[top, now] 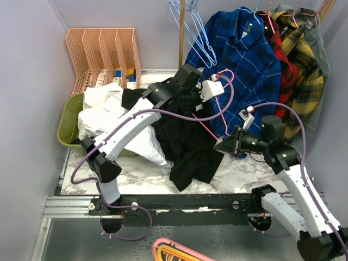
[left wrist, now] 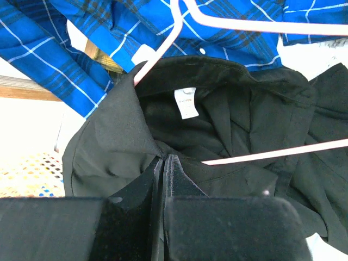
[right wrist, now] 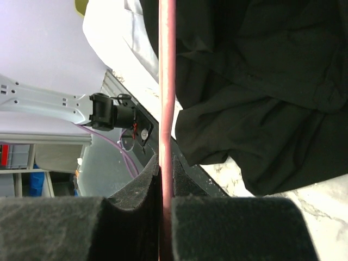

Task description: Place the shirt on the hanger

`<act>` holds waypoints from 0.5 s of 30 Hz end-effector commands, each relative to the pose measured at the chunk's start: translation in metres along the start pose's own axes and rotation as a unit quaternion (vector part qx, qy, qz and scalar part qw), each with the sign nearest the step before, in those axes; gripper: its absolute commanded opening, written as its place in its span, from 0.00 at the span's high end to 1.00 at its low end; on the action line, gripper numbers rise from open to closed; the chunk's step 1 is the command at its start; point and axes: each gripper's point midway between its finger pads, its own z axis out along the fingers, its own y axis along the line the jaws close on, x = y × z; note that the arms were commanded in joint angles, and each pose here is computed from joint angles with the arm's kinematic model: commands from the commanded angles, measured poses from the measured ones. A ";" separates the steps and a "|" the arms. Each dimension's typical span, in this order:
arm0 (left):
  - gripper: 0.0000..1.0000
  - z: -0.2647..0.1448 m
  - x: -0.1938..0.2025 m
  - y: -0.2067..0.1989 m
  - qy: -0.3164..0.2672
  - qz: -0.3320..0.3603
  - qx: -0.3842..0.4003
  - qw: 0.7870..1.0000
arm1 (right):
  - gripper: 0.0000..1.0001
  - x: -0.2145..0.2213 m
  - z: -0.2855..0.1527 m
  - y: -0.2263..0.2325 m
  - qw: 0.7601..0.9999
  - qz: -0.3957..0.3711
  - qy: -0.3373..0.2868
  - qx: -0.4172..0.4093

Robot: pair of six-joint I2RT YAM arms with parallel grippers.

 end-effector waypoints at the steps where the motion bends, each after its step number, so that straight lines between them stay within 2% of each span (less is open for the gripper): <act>1: 1.00 -0.027 -0.016 -0.004 -0.034 0.002 0.008 0.999 | 0.99 -0.018 0.013 0.005 0.998 -0.032 -0.027 -0.043; 15: 1.00 -0.031 -0.019 -0.012 -0.038 0.000 0.025 0.999 | 0.99 -0.023 0.042 0.000 0.997 -0.033 -0.025 -0.071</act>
